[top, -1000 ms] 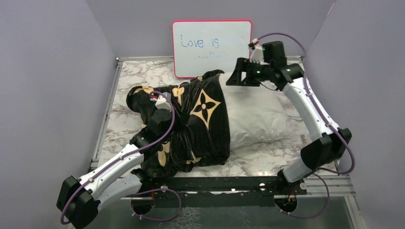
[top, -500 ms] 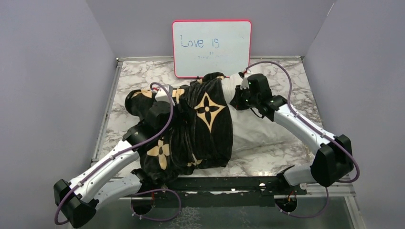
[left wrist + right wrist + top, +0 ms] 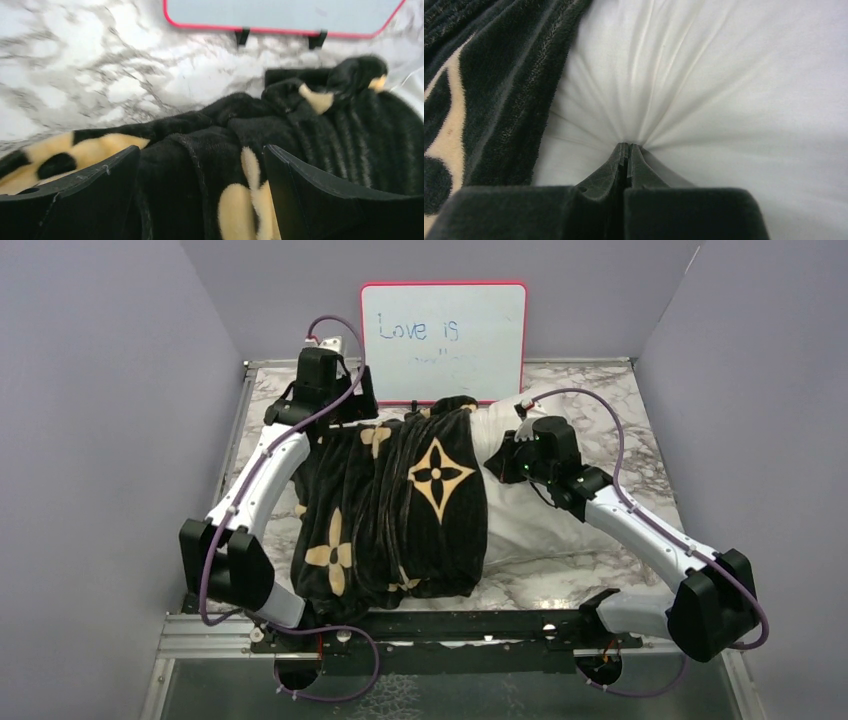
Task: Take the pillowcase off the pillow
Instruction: Remove the pillow from the pillowcase.
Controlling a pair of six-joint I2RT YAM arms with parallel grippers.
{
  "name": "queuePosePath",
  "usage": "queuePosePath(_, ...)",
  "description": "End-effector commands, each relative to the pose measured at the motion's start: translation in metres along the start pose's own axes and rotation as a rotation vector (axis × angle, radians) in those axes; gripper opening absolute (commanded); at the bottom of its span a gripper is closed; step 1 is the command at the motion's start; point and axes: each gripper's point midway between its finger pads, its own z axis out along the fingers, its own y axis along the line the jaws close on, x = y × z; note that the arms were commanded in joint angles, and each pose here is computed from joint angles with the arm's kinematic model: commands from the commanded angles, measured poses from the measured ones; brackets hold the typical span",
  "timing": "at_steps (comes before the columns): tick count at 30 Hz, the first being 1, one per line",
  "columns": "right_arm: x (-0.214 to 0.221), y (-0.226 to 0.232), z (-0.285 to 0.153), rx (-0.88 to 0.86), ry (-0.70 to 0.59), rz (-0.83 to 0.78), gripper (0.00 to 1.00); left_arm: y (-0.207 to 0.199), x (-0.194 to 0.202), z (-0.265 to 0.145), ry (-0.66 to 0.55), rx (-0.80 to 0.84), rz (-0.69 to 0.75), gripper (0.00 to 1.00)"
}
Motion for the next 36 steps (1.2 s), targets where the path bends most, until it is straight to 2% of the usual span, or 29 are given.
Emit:
queuePosePath(1, 0.099, -0.016, -0.018, 0.05, 0.335, 0.066, 0.01, -0.034, 0.046, 0.007, 0.236, 0.352, 0.063, 0.96)
queuePosePath(6, 0.104, -0.016, -0.02, 0.057, 0.366, 0.086, 0.01, -0.027, 0.084, 0.004, 0.374, 0.515, -0.043, 0.95)
queuePosePath(8, 0.105, -0.019, -0.02, 0.074, 0.366, 0.09, 0.01, -0.024, 0.091, 0.002, 0.403, 0.55, -0.079, 0.85)
queuePosePath(10, 0.107, -0.026, -0.021, 0.122, 0.368, 0.105, 0.01, -0.017, 0.09, -0.001, 0.399, 0.555, -0.098, 0.62)
queuePosePath(12, 0.108, -0.034, -0.022, 0.179, 0.364, 0.121, 0.0, 0.002, 0.083, 0.001, 0.361, 0.468, -0.114, 0.37)
queuePosePath(14, 0.109, -0.042, -0.023, 0.23, 0.359, 0.138, 0.01, 0.031, 0.073, 0.002, 0.309, 0.341, -0.15, 0.06)
queuePosePath(15, 0.111, -0.045, -0.024, 0.251, 0.358, 0.148, 0.01, 0.051, 0.065, 0.002, 0.27, 0.276, -0.183, 0.0)
queuePosePath(22, 0.125, -0.05, -0.026, 0.302, 0.367, 0.243, 0.01, 0.142, 0.022, -0.021, 0.077, 0.001, -0.321, 0.0)
queuePosePath(29, 0.125, -0.053, -0.031, 0.342, 0.35, 0.293, 0.01, 0.22, 0.006, -0.059, -0.056, -0.238, -0.455, 0.0)
queuePosePath(33, 0.122, -0.058, -0.032, 0.377, 0.333, 0.3, 0.01, 0.256, 0.008, -0.08, -0.104, -0.362, -0.527, 0.0)
queuePosePath(36, 0.122, -0.058, -0.032, 0.379, 0.333, 0.302, 0.0, 0.261, 0.012, -0.081, -0.103, -0.359, -0.558, 0.0)
